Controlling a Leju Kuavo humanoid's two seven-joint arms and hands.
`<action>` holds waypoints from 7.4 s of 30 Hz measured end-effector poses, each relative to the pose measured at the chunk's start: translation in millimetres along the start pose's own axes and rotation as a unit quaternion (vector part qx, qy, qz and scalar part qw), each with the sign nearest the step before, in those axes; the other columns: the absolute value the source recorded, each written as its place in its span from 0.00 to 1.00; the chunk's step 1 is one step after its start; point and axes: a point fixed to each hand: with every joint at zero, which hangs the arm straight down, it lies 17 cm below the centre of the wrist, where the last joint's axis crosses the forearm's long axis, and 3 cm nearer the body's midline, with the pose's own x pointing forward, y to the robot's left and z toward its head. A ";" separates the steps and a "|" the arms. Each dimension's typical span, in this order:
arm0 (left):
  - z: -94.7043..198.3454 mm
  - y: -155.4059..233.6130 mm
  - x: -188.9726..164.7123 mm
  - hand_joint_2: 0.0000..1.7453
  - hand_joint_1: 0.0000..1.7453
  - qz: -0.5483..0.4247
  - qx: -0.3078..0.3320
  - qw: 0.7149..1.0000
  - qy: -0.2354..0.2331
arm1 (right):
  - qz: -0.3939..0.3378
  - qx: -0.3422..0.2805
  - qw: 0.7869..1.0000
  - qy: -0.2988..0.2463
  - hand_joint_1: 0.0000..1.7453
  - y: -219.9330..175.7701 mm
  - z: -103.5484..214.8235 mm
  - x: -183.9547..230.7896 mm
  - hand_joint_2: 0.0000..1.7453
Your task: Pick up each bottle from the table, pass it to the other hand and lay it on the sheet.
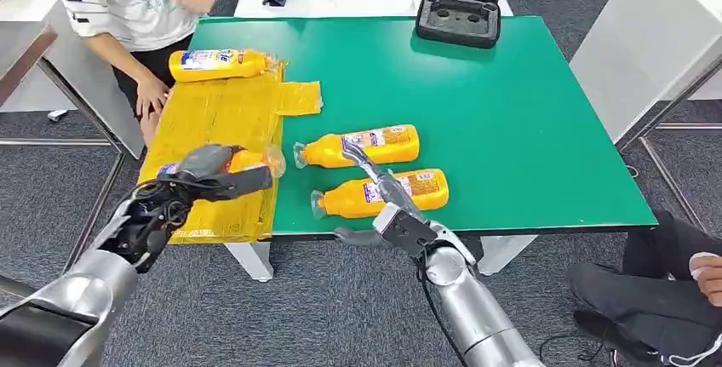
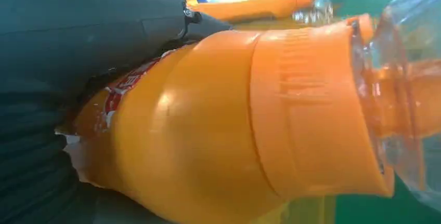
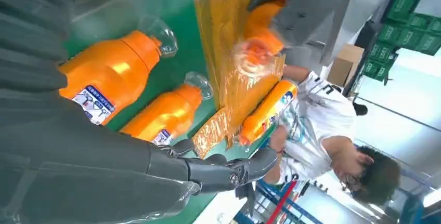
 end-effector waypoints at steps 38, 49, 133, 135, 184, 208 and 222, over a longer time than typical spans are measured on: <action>15.4 -53.3 -16.2 1.00 0.22 -0.042 -0.080 0.996 0.025 | -0.010 0.005 1.000 0.022 0.00 2.0 -11.7 -21.3 1.00; 15.5 -52.7 -17.7 1.00 0.00 -0.039 -0.076 0.996 0.028 | -0.010 0.009 1.000 0.024 0.00 5.4 -10.6 -22.8 1.00; 69.3 92.1 10.2 1.00 0.00 0.482 0.369 0.794 -0.037 | 0.173 0.177 0.935 0.252 0.00 -90.2 -14.5 -95.4 1.00; 69.4 92.0 10.1 1.00 0.00 0.481 0.369 0.794 -0.037 | 0.172 0.184 0.933 0.258 0.00 -88.4 -11.2 -98.5 1.00; 61.8 66.1 14.9 1.00 0.00 0.473 0.340 0.813 -0.012 | 0.242 0.265 0.853 0.378 0.00 -132.7 41.4 -139.5 1.00; 62.0 59.0 11.7 1.00 0.00 0.477 0.337 0.812 -0.001 | 0.234 0.281 0.845 0.391 0.00 -115.5 55.7 -151.1 1.00; 61.8 47.6 13.4 1.00 0.00 0.483 0.328 0.812 0.006 | 0.227 0.292 0.834 0.409 0.00 -99.9 72.3 -163.4 1.00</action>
